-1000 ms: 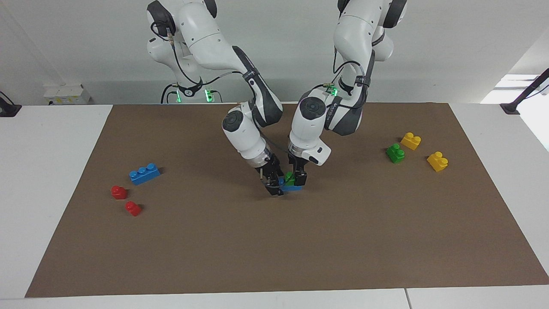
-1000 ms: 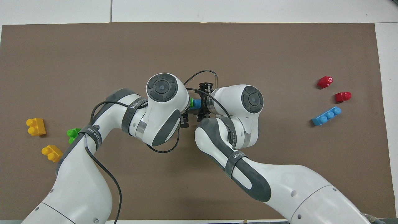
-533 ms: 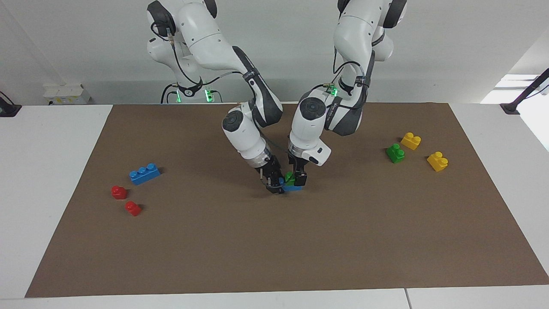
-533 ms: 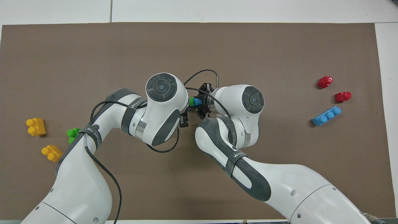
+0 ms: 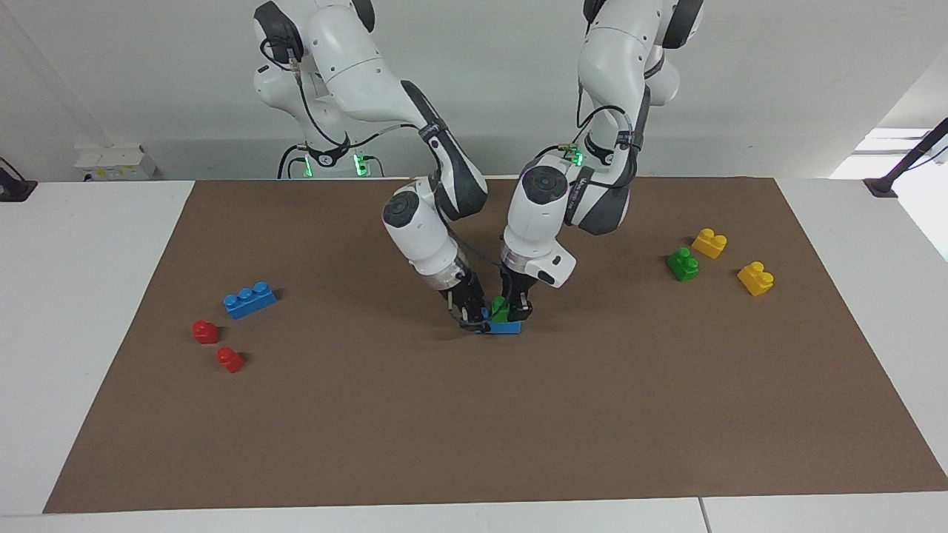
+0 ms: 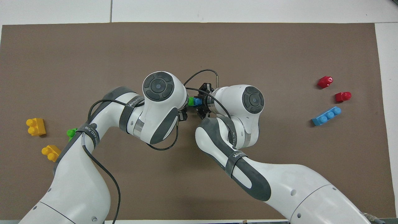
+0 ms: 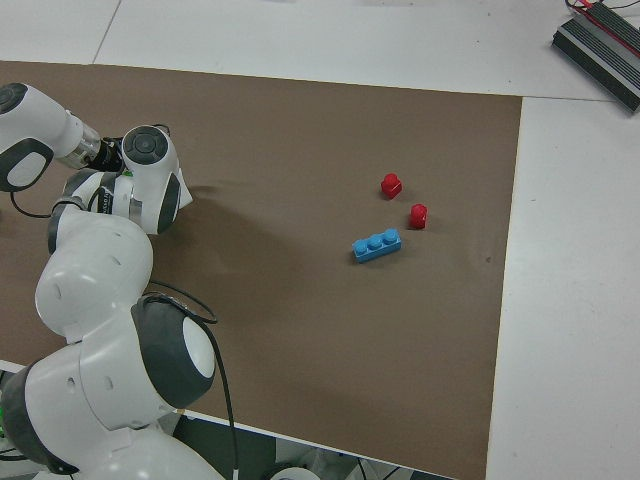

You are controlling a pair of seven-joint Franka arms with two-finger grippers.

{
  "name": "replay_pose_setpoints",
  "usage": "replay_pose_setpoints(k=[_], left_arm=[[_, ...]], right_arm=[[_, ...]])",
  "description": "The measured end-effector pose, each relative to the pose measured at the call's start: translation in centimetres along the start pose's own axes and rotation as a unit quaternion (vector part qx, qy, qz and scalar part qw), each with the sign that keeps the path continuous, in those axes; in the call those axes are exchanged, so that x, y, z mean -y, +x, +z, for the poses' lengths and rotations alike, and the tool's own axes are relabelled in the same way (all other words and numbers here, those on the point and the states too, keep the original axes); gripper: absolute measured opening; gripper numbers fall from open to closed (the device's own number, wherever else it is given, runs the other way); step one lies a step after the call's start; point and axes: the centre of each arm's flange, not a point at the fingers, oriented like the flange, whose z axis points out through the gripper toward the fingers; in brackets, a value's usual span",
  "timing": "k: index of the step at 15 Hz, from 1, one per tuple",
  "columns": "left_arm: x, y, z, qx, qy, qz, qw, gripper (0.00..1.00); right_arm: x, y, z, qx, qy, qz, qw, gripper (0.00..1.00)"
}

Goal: Remove green block with left arm and hold with right
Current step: 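Pull the green block away with the left gripper while the right gripper pulls blue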

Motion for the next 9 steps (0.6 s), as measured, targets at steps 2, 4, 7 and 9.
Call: replay_pose_setpoints(k=[2,4,7,9], left_arm=[[-0.04,-0.03,-0.07,-0.002,-0.004,0.008,1.000,0.36],[-0.01,-0.05,-0.07,-0.003,-0.004,0.010,1.000,0.36],[-0.01,-0.05,-0.09,-0.003,-0.004,0.011,1.000,0.36],[0.01,-0.01,-0.52,-0.004,-0.004,0.011,1.000,0.36]], right_arm=[[-0.01,-0.01,0.00,0.000,0.000,-0.004,1.000,0.34],[-0.01,-0.02,0.00,0.000,0.000,-0.005,1.000,0.34],[-0.01,-0.02,0.00,0.000,0.000,-0.006,1.000,0.34],[-0.04,-0.07,0.02,0.000,0.000,-0.007,1.000,0.34]])
